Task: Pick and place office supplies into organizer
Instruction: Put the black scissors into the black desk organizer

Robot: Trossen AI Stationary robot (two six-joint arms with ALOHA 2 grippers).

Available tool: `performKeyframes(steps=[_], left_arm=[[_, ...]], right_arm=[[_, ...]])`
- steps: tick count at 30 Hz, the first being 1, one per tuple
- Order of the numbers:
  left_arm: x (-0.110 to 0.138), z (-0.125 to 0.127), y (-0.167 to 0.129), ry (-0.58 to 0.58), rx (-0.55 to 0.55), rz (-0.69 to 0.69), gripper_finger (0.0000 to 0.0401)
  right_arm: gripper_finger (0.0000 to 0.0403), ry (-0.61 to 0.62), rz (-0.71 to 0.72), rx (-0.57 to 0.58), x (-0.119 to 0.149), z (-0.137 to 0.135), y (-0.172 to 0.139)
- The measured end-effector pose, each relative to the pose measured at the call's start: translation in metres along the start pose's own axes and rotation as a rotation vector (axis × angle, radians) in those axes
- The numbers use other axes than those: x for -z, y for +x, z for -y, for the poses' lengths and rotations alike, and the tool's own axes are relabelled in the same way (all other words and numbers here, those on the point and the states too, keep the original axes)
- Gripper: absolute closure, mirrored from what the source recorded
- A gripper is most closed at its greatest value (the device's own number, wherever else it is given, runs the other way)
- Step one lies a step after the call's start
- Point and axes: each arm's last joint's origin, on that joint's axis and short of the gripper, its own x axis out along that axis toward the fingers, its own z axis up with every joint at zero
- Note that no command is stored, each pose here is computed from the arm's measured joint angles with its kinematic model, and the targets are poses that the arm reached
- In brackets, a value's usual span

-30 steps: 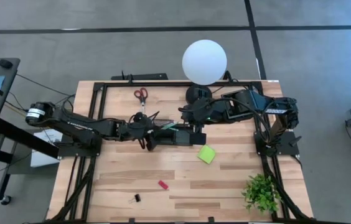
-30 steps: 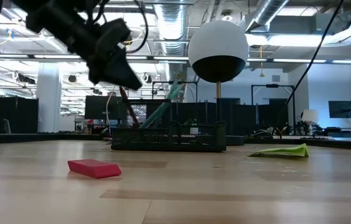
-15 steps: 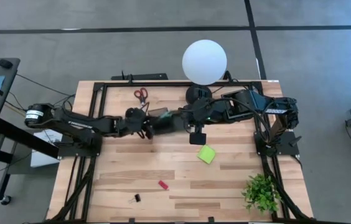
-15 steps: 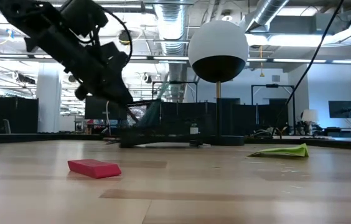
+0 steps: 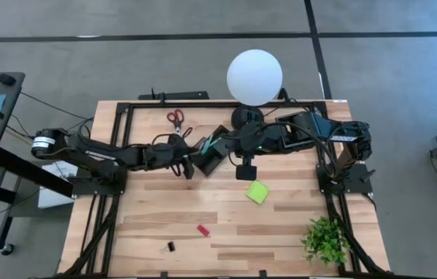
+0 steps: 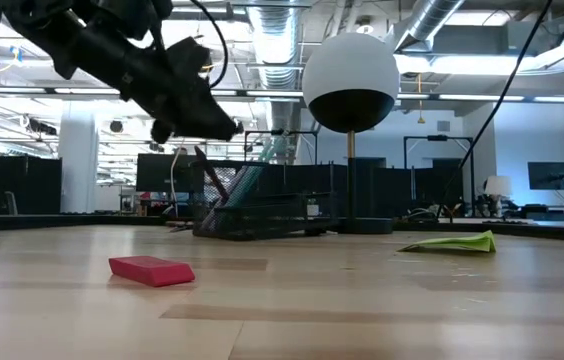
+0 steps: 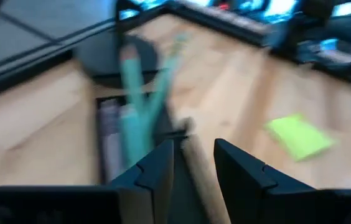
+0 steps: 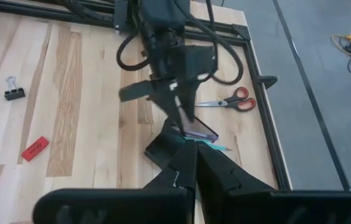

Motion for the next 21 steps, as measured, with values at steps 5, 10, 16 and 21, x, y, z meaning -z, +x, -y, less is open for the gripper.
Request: performKeyframes(steps=[5,10,16,21], left_arm=[[-0.004,-0.008,-0.010,0.016,-0.207,0.039,0.0289],[-0.009,-0.021,-0.025,0.006,-0.368,0.039,0.0289],[0.009,-0.049,-0.027,-0.069,-0.550,-0.152,0.0289],[0.013,-0.070,-0.017,-0.068,-0.685,-0.177,0.0288]], right_arm=[[0.0403,0.000,0.000,0.000,0.000,0.000,0.000],[0.0403,0.000,0.000,0.000,0.000,0.000,0.000],[0.0403,0.006,0.015,0.001,-0.001,0.000,0.000],[0.0403,0.014,0.037,0.002,-0.004,0.000,0.000]])
